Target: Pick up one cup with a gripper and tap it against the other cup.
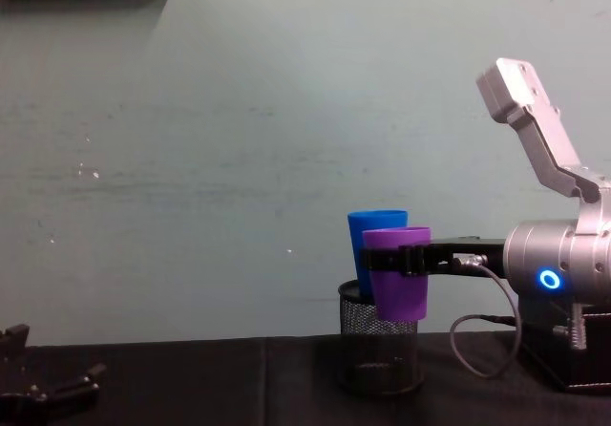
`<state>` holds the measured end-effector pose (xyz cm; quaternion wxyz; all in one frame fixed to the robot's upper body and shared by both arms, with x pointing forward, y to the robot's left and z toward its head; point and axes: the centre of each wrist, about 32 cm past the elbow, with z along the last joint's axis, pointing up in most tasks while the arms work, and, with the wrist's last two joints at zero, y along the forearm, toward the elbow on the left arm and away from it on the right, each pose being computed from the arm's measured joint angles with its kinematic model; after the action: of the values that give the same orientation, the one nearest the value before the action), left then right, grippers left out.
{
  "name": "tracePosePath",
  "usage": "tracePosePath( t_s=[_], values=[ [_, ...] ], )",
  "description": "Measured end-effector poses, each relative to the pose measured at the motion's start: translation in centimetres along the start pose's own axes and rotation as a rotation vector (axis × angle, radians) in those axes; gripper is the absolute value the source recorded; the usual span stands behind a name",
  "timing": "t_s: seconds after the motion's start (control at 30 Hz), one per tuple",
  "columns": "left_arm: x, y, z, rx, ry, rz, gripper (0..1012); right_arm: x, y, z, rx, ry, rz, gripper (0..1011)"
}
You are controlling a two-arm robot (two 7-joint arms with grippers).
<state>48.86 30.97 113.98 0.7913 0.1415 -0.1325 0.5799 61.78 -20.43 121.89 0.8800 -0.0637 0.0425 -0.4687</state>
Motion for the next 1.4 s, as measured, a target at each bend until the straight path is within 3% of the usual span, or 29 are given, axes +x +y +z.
tracePosePath(
  t_s=[1.4],
  values=[
    [0.00, 0.00, 0.00, 0.000, 0.000, 0.000, 1000, 0.00, 0.00, 0.00, 0.000, 0.000, 0.000, 723]
  ],
)
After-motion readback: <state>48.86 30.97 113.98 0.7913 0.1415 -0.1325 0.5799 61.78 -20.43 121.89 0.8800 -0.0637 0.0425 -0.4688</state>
